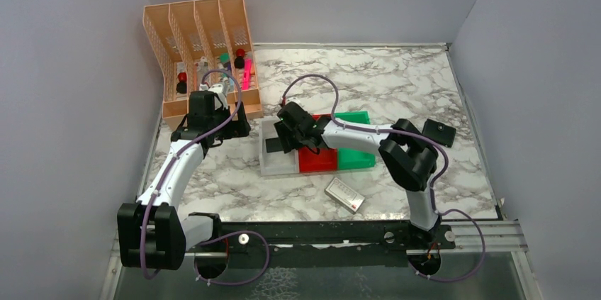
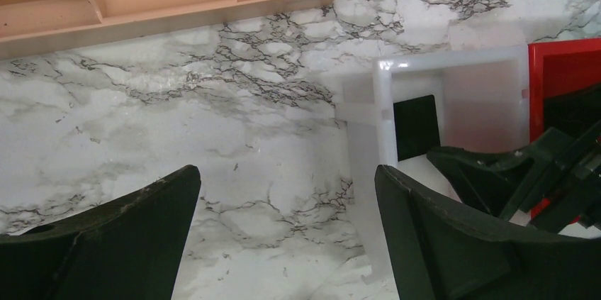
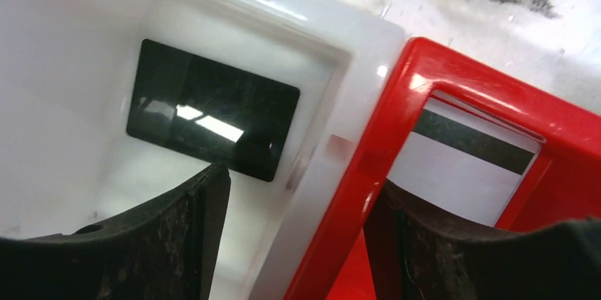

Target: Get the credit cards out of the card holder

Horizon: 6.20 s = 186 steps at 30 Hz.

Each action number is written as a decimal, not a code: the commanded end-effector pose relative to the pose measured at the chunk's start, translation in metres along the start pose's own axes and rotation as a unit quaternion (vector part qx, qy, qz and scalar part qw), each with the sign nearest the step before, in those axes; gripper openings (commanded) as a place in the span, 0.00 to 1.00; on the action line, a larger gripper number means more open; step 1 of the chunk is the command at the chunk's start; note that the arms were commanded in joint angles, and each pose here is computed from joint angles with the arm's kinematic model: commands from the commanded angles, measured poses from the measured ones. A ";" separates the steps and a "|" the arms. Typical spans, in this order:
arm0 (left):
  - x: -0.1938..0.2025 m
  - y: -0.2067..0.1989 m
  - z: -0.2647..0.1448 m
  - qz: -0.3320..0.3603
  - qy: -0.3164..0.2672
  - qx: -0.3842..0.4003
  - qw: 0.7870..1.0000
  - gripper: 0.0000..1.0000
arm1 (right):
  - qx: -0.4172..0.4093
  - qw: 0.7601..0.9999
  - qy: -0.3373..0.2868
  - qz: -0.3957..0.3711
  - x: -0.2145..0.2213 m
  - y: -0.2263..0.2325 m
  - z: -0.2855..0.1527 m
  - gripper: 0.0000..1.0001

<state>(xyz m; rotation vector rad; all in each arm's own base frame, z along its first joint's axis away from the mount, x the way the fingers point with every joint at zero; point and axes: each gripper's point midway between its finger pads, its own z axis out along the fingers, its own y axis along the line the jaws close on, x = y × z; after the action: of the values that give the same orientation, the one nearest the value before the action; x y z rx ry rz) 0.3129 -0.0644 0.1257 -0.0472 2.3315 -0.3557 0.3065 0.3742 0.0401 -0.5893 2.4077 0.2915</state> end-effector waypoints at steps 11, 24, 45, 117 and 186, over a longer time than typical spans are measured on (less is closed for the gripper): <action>-0.003 0.003 -0.001 0.009 -0.006 -0.008 1.000 0.97 | 0.039 0.999 -0.033 0.011 -0.046 -0.007 -0.007 0.74; -0.008 0.007 -0.007 0.007 -0.022 -0.025 0.999 0.97 | -0.126 0.988 0.049 0.074 0.078 -0.008 -0.131 0.84; -0.005 0.009 -0.003 0.004 -0.013 -0.029 0.999 0.97 | -0.239 0.960 0.128 0.076 0.147 0.028 -0.138 0.83; -0.013 -0.008 -0.015 0.005 -0.041 0.011 0.999 0.97 | -0.011 0.978 0.026 0.205 0.121 -0.015 -0.137 0.79; -0.013 -0.004 -0.017 0.010 -0.045 0.000 0.999 0.97 | 0.443 0.729 0.013 0.522 0.123 -0.478 -0.150 0.99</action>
<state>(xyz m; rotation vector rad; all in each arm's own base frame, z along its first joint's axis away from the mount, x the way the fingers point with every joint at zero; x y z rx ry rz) 0.3078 -0.0599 0.1424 -0.0587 2.2685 -0.3327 0.3641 -0.1349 0.0563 1.2104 2.2607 -0.4400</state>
